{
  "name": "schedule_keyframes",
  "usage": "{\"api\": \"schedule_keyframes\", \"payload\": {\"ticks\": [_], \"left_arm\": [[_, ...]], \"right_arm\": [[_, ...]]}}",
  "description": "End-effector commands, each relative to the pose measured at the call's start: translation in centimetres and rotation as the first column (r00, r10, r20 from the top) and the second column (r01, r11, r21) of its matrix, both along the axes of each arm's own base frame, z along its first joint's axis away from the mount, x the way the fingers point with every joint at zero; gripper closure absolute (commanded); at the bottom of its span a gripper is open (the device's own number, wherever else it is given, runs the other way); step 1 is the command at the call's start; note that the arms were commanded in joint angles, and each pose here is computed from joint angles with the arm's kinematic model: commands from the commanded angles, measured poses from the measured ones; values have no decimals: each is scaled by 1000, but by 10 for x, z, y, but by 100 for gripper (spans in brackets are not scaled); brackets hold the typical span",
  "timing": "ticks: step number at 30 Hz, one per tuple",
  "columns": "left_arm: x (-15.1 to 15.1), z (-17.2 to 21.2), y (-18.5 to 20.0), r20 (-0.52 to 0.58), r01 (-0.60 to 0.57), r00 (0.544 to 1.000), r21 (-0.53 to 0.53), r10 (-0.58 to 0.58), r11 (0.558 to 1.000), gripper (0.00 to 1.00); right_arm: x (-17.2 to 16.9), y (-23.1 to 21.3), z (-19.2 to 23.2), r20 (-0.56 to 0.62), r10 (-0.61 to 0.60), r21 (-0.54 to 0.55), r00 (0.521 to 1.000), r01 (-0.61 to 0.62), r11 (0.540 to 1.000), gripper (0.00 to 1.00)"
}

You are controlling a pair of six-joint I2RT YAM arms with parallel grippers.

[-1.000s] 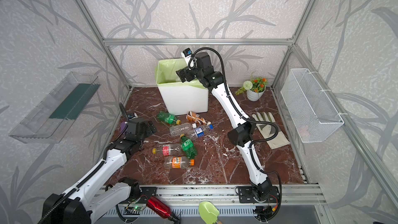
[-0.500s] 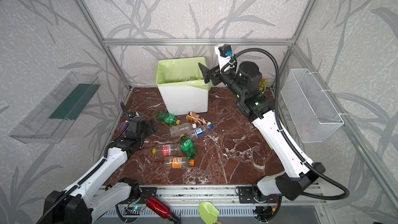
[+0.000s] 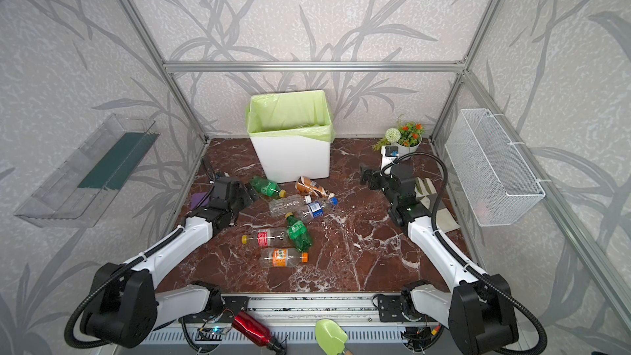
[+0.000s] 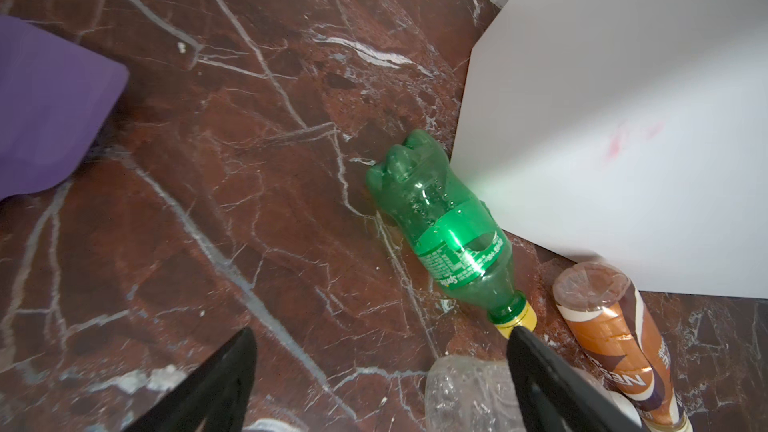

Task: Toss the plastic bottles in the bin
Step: 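Open the right gripper over the bin and withdraw it, then grasp the green Sprite bottle beside the bin with the left gripper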

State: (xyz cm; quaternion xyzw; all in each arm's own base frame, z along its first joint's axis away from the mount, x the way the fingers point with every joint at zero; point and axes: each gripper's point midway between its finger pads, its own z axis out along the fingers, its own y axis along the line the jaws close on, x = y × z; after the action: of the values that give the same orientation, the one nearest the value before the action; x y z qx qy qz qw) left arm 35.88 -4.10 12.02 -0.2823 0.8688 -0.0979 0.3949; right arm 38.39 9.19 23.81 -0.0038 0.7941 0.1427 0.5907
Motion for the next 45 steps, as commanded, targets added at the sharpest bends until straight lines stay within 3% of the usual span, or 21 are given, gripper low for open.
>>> {"api": "schedule_keyframes", "payload": {"ticks": [1,7,22,38,45], "left_arm": [[19,0,-11,5,-54,998,-127,55,990,12],[42,-8,-14,49,-114,991,-215,128,970,20],[82,-50,-26,24,-163,981,-430,191,888,27],[105,-77,-31,3,-164,982,-505,191,847,28],[105,-75,-31,18,-148,983,-520,184,841,40]], "right_arm": [[-3,-9,9,52,-56,72,997,52,996,1],[-7,-17,-12,-1,-72,7,997,72,997,1],[-2,-18,-24,-36,-69,9,997,69,998,1],[-2,-15,-30,-67,-59,14,996,60,998,1],[-4,-16,-32,-75,-62,8,995,62,998,1]]}}
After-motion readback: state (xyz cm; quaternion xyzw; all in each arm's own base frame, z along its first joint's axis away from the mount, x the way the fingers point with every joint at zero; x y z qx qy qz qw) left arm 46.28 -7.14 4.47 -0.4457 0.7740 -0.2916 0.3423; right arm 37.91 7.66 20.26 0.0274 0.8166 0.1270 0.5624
